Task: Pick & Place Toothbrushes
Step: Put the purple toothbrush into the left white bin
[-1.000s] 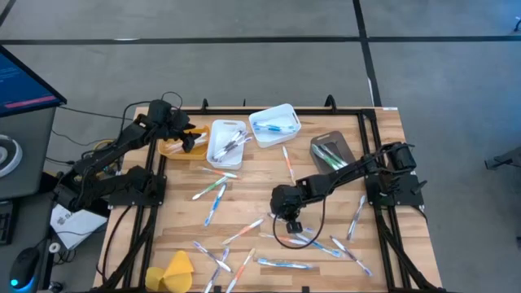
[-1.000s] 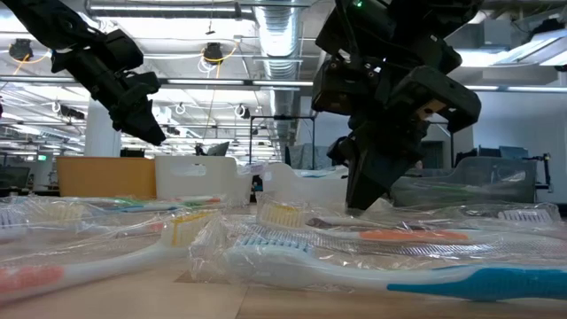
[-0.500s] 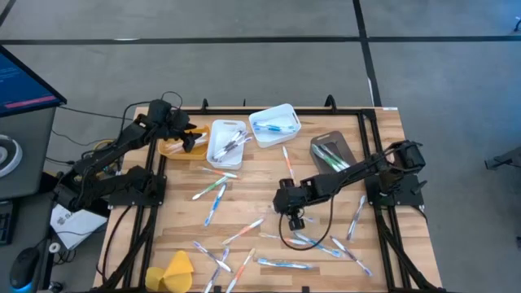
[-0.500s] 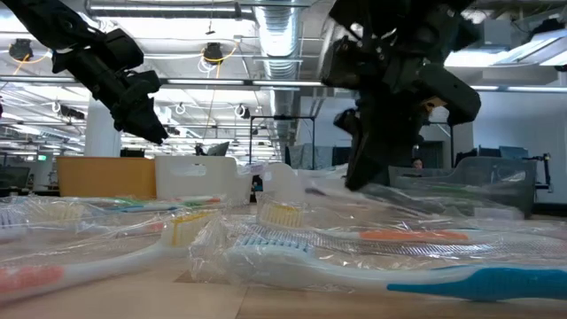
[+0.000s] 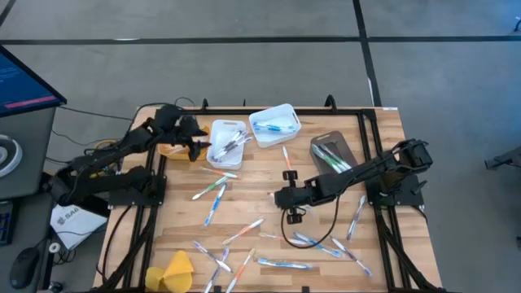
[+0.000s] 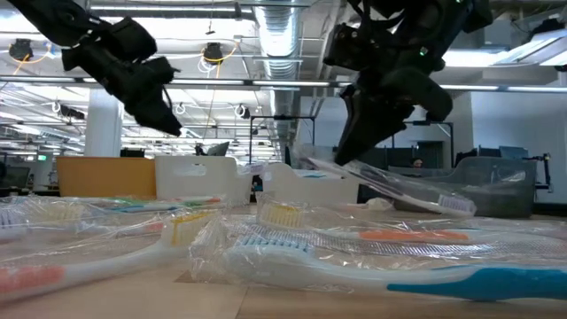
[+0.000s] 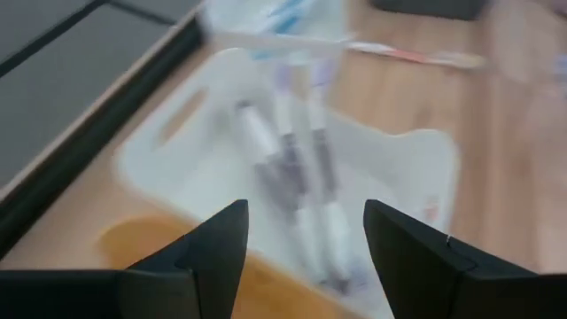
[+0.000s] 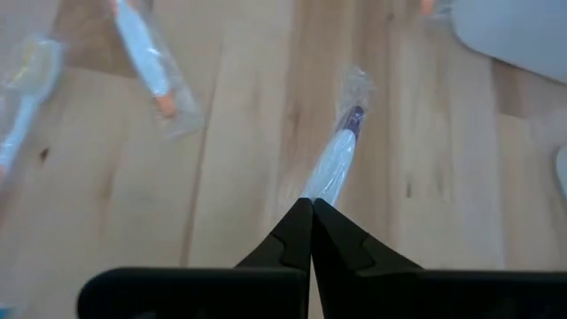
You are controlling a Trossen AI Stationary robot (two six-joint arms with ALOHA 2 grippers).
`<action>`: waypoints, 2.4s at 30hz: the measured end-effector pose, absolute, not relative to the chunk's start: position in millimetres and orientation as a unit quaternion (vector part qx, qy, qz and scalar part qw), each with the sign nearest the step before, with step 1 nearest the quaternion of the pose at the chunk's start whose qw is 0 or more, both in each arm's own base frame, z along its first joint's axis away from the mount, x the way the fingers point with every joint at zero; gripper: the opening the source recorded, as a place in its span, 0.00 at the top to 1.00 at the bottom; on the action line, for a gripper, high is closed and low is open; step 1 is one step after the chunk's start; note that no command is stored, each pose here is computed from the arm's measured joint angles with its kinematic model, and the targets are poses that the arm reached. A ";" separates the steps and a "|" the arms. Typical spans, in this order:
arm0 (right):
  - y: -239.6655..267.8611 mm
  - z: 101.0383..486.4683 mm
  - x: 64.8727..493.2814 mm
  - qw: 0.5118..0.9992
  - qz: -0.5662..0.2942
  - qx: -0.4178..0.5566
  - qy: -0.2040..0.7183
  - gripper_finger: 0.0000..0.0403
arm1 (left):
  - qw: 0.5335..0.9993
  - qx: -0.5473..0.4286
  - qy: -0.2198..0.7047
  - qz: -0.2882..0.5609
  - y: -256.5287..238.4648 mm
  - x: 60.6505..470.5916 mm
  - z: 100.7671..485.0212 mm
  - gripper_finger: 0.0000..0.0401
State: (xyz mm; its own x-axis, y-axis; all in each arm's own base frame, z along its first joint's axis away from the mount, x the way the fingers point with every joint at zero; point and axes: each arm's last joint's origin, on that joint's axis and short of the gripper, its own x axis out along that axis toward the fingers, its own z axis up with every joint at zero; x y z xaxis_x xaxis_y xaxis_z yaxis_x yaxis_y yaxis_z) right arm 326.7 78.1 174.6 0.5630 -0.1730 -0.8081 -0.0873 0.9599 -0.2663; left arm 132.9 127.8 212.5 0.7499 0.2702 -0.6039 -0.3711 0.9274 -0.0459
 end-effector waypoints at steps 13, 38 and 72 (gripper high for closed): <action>81.1 195.0 336.8 0.899 -0.086 -0.210 0.376 1.00 | 0.970 0.019 0.243 -0.019 65.1 182.8 225.8 0.45; 107.8 252.4 359.1 0.908 -0.142 -0.357 0.167 1.00 | 0.985 0.108 0.124 -0.045 1.4 252.6 213.5 0.45; 96.7 251.3 362.3 0.913 -0.153 -0.337 0.171 1.00 | 0.995 0.089 0.014 -0.038 -2.9 284.3 197.1 0.54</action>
State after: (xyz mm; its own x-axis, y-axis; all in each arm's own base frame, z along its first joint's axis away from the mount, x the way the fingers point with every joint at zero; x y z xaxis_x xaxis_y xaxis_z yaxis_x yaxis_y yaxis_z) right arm 362.3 96.7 251.3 0.8945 -0.3947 -0.2098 0.1639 0.7262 -0.6677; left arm 284.3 -2.9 197.1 0.9967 -0.0739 -0.0339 0.0788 0.9812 0.1762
